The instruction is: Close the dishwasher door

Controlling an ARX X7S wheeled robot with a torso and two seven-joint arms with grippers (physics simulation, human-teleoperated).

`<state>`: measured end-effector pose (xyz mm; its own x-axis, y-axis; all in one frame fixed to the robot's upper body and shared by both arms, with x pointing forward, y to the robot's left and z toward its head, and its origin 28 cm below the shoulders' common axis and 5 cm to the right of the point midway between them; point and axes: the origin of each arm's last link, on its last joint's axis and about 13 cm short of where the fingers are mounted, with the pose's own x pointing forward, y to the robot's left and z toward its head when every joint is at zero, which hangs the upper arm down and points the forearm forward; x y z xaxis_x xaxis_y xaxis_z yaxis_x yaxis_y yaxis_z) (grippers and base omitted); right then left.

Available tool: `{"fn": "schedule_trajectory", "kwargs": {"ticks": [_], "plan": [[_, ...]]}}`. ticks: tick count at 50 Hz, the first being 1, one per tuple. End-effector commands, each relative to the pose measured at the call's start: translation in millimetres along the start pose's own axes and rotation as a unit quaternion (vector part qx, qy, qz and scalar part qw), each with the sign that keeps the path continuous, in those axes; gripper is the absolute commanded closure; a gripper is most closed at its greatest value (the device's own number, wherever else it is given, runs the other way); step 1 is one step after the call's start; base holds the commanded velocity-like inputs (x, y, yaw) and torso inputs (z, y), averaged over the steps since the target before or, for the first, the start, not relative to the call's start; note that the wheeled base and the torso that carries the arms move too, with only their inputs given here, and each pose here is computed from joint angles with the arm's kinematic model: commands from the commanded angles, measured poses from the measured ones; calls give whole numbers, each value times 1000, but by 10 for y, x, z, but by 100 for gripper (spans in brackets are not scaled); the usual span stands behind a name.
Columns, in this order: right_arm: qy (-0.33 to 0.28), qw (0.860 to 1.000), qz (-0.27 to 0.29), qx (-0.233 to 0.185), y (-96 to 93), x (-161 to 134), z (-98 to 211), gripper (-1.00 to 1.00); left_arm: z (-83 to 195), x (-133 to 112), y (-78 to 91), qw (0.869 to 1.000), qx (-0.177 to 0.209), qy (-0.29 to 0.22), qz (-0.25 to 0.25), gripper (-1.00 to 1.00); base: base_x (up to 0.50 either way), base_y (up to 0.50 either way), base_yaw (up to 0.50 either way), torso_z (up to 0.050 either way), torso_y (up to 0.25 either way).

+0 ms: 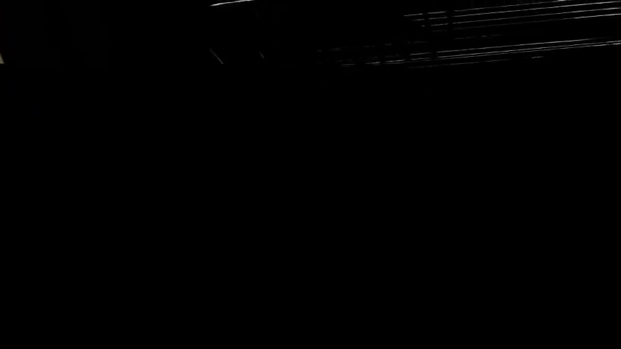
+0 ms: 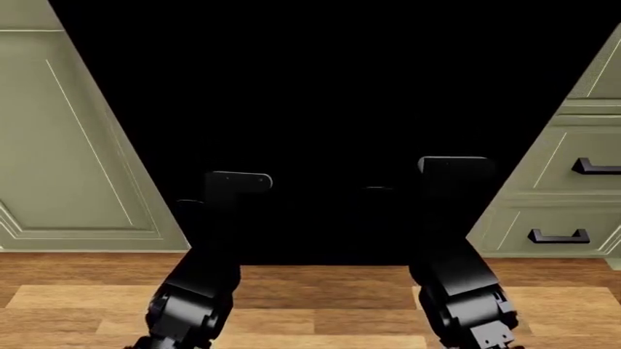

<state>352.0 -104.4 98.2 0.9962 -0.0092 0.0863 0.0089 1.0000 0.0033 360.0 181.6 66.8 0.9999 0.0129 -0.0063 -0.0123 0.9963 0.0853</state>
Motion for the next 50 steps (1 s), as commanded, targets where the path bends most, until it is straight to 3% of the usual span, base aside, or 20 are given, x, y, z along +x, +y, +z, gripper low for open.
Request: {"fn": "schedule_trajectory", "kwargs": {"ticks": [1,18,50], "plan": [[-15,1000,3,0,-26,41,-33,-100,29,97,16,1000,7,-21,6,-100,0,0,0,0,0],[-12,1000,-5,-6,-37,226,-68,-100,-13,247,10,1000,12,-15,12,-100,0,0,0,0,0],[-7,1000,-22,-15,-54,389,-107,-100,16,275,-17,1000,22,-1,10,-100,0,0,0,0,0]]}}
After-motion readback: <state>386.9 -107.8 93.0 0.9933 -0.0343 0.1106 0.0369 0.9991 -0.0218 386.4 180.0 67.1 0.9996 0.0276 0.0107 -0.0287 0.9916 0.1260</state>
